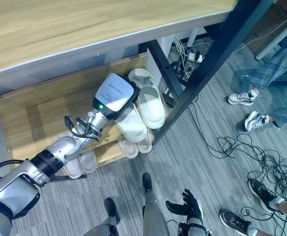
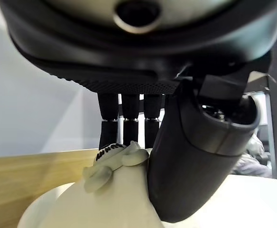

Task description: Arrange the slippers neatly on the shoe rack.

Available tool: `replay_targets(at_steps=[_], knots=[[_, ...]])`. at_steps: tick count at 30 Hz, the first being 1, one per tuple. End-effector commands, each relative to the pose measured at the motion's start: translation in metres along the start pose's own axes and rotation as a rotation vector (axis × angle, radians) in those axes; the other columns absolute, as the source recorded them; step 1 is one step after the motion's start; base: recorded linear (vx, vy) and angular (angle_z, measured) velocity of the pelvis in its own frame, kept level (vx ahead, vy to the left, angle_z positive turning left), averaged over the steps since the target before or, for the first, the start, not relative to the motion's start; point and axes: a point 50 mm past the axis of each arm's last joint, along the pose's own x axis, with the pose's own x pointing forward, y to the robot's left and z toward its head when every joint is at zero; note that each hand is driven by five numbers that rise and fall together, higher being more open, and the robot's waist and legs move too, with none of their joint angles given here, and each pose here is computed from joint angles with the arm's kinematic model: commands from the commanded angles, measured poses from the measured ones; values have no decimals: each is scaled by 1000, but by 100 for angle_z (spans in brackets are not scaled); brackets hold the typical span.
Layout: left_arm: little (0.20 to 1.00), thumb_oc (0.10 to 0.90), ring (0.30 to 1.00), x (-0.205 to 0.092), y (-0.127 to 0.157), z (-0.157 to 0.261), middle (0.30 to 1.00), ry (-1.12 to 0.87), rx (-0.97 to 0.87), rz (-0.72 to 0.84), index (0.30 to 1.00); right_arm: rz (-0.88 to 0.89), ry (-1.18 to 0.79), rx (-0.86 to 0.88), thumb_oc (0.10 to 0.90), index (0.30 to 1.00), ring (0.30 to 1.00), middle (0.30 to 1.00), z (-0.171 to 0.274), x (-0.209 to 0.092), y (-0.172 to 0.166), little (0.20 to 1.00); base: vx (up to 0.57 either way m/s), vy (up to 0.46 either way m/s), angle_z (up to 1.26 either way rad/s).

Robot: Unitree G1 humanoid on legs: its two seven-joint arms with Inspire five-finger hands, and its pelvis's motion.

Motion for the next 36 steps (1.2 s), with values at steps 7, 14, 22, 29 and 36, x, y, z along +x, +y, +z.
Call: replay_targets(at_steps=[7,14,22,29,36], knots=[[300,400,300,55,58,-10,300,-20,106,285,300,-81,-207,-102,800,900,900,900,50,15,-30,900,0,0,0],[300,400,300,60,56,-12,300,-8,143,288,300,-99,-203,-124,800,900,900,900,50,17,-34,900,5,2,2],[300,400,300,66,74,-27,300,10,216,347,300,-102,-188,-124,800,900,900,900,46,15,-36,900,0,0,0],[300,400,300,71,77,-30,300,14,227,349,300,-94,-192,-118,800,900,900,900,48,17,-34,900,2,6,-2],[900,800,900,74,73,-20,900,23,151,338,900,-97,-197,-101,800,900,900,900,49,17,-32,900,0,0,0]])
